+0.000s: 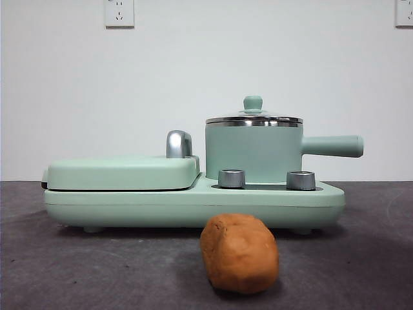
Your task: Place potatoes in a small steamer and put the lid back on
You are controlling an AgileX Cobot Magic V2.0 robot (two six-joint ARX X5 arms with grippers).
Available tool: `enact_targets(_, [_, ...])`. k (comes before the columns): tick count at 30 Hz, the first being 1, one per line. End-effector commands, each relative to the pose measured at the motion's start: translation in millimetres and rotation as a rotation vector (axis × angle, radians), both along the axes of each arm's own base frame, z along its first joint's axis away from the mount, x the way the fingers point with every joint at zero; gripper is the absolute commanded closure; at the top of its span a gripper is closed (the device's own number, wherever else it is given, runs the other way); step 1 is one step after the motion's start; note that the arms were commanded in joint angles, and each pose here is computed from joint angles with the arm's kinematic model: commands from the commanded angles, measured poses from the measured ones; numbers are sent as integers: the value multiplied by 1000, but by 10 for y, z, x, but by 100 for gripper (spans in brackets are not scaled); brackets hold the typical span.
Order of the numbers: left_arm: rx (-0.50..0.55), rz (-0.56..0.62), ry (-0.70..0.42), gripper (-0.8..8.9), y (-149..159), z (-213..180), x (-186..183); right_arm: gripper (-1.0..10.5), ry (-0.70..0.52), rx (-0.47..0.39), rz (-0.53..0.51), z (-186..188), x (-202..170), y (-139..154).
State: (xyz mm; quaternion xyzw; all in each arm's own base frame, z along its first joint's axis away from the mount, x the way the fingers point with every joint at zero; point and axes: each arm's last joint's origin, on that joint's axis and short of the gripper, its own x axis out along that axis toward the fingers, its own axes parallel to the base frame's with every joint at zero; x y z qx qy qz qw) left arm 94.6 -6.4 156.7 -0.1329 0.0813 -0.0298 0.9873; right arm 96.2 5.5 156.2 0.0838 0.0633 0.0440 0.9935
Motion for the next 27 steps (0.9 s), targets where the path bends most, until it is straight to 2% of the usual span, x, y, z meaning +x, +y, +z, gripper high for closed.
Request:
enact_targets(1, [-52, -95, 11, 795, -29, -23, 0, 932, -10, 135, 62, 70, -13, 23])
enact_targets(4, [-93, -195, -5, 796, -64, 66, -21, 933, -7, 234, 88, 170, -39, 36])
enact_targets(6, [-119, -226, -17, 795, -79, 147, -41, 933, -5, 270, 91, 249, -64, 40])
enact_targets(11, [-156, -278, -74, 796, -105, 438, -108, 933, -10, 303, 112, 554, -167, 52])
enact_targets(14, [-164, -291, -93, 795, -111, 642, -135, 933, 4, 305, 135, 763, -223, 57])
enact_targets(18, [-158, -331, -59, 795, -126, 906, -140, 933, 51, 300, 207, 1035, -276, 75])
enact_targets(27, [-102, -564, 63, 794, -205, 1470, 5, 932, 163, 213, 452, 1598, -319, 137])
